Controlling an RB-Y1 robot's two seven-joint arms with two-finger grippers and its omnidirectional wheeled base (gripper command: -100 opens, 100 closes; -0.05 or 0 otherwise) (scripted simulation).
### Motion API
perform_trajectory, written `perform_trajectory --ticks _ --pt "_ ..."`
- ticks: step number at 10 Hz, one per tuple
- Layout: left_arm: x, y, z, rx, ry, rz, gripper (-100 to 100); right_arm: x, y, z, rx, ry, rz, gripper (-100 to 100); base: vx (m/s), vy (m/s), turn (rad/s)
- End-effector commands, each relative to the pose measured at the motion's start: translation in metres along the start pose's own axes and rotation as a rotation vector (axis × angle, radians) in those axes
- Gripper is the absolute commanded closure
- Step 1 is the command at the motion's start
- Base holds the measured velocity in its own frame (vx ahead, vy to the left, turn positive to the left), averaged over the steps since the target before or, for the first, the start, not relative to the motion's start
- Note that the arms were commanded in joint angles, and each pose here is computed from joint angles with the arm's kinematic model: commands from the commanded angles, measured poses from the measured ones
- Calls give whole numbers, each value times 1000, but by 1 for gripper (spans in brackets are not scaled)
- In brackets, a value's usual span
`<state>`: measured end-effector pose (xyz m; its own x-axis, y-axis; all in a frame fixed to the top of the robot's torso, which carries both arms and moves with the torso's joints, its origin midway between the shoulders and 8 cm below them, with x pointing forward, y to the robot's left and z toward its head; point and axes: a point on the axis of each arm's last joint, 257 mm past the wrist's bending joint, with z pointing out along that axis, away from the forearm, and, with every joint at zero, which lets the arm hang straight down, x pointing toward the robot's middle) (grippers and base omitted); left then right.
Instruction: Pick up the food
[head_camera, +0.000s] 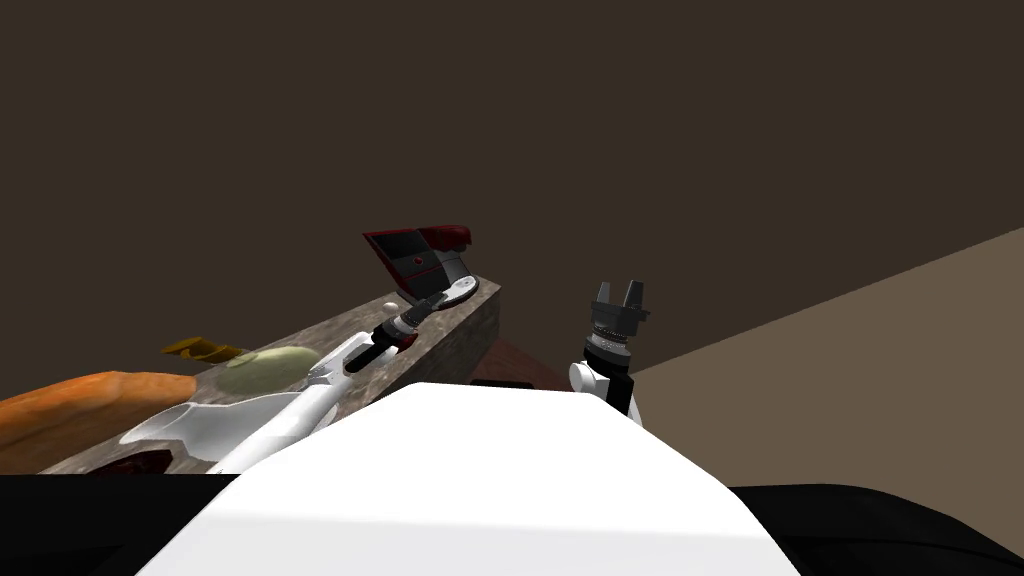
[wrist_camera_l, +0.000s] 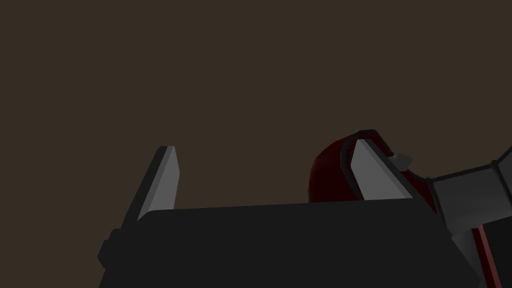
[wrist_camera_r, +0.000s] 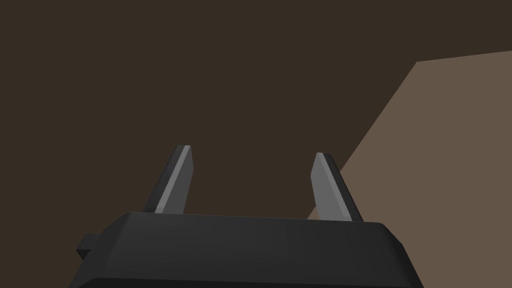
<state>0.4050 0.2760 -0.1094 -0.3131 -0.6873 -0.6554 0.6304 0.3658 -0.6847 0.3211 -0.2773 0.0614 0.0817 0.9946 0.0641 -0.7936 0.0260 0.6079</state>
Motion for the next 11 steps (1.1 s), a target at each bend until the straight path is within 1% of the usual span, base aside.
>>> perform_trajectory --ticks 1,2,3,4,5,6,7,8,9,10,11 --pt "2 11 -6 -26 31 -9 -100 0 0 0 0 0 0 0 24 -21 -99" --pt "5 19 -9 -43 97 -10 -100 0 0 0 0 0 0 0 14 -27 -203" --pt "5 27 -14 -62 93 -16 -100 0 0 0 0 0 0 0 10 -16 -91" --pt "7 35 -19 -81 158 -19 -100 0 0 0 0 0 0 0 4 -19 -186" --pt "6 44 -25 -105 154 -26 -100 0 0 0 0 0 0 0 2 -10 -107" --pt "8 52 -31 -129 218 -29 -100 0 0 0 0 0 0 0 -3 -10 -203" --pt "7 61 -37 -153 213 -39 -100 0 0 0 0 0 0 0 -5 -2 -105" --pt "8 67 -44 -177 277 -42 -100 0 0 0 0 0 0 0 -12 -3 -202" --pt "6 75 -50 -200 270 -51 -100 0 0 0 0 0 0 0 -15 6 -93" --pt "6 78 -52 -208 268 -54 -100 0 0 0 0 0 0 0 -9 4 27" --pt "5 87 -63 -247 325 -65 -100 0 0 0 0 0 0 0 -18 1 -183"
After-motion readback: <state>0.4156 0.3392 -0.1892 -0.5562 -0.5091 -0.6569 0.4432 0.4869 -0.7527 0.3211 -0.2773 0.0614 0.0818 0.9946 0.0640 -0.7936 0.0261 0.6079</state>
